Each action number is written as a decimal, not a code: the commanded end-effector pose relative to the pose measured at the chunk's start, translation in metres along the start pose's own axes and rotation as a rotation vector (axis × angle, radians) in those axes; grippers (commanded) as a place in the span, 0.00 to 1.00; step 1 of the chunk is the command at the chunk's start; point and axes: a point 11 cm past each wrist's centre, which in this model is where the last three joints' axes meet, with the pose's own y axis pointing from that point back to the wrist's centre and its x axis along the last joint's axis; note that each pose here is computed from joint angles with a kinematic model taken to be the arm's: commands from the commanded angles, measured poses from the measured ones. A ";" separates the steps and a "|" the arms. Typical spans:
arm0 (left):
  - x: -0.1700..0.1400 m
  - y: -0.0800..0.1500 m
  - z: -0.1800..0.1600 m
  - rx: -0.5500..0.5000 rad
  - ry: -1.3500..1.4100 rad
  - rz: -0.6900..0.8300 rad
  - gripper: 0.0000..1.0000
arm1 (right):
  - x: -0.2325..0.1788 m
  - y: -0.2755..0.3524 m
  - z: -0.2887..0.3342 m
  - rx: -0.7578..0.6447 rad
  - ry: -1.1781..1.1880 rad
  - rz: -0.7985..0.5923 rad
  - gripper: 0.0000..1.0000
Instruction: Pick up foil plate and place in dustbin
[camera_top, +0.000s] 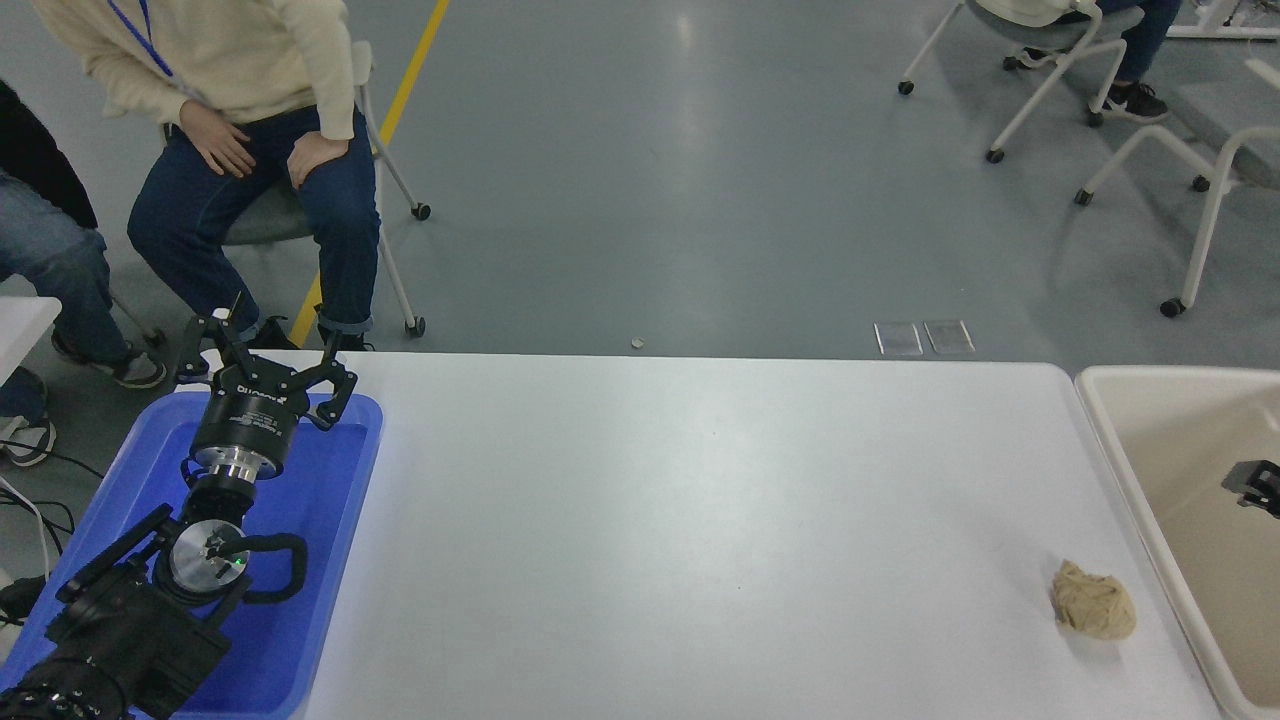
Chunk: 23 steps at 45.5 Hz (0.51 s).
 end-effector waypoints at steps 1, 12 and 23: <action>0.000 0.000 0.000 -0.001 0.001 0.002 1.00 | -0.011 0.047 -0.043 0.067 0.160 -0.292 1.00; 0.000 0.000 0.000 0.000 0.000 0.001 1.00 | -0.017 0.090 -0.093 0.126 0.321 -0.380 1.00; 0.000 0.000 0.000 0.000 -0.001 0.003 1.00 | -0.035 0.144 -0.160 0.154 0.562 -0.428 1.00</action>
